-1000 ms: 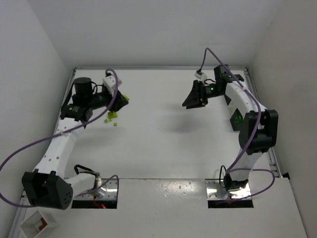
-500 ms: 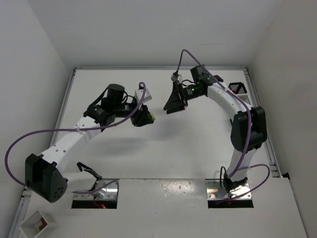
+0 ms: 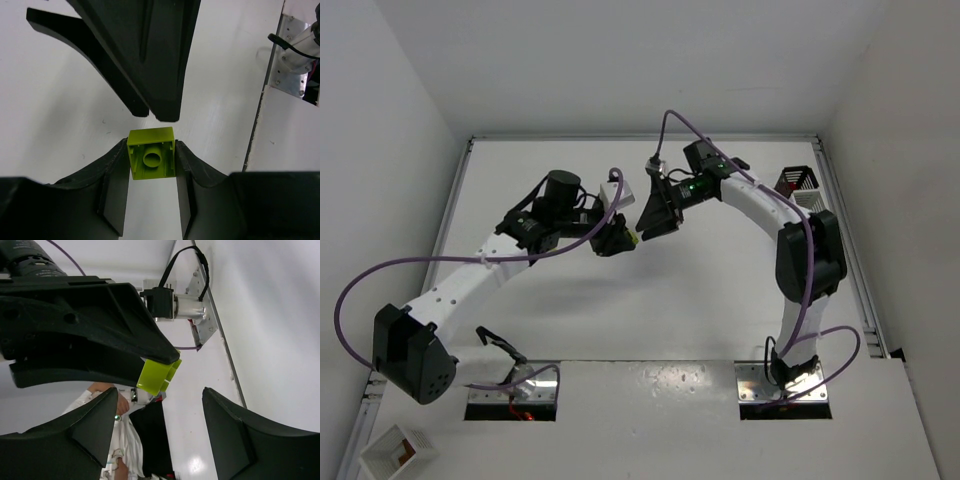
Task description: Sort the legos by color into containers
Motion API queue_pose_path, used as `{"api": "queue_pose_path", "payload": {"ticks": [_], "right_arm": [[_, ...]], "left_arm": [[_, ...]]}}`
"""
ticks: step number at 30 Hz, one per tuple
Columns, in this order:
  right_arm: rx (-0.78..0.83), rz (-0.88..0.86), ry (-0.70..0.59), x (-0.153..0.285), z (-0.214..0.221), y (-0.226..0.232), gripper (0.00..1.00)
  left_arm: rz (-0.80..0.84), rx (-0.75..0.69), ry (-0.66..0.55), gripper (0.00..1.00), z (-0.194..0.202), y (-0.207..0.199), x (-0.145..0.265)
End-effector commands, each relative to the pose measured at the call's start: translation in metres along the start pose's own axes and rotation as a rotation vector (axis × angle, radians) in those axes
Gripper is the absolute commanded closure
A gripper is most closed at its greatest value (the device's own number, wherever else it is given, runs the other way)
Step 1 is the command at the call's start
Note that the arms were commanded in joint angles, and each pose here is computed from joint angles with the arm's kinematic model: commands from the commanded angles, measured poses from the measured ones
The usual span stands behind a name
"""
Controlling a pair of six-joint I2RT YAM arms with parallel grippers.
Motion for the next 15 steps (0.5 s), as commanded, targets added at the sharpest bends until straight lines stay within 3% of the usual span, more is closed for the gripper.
{"api": "queue_pose_path", "payload": {"ticks": [1, 15], "right_arm": [[0.037, -0.023, 0.001, -0.005, -0.007, 0.003, 0.31], [0.024, -0.044, 0.078, -0.034, 0.003, 0.000, 0.32]], "left_arm": [[0.002, -0.041, -0.051, 0.80, -0.021, -0.004, 0.001], [0.029, -0.038, -0.034, 0.80, -0.017, -0.007, -0.006]]}}
Point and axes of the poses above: each gripper's point midway between its finger pads, its own x axis back along the fingers, its own y axis along the line the jaws close on, z = x × y, the point moved 5 cm from there along x, back along the fingers, and after that the axes turned 6 degrees about x, right-handed, at the moved point
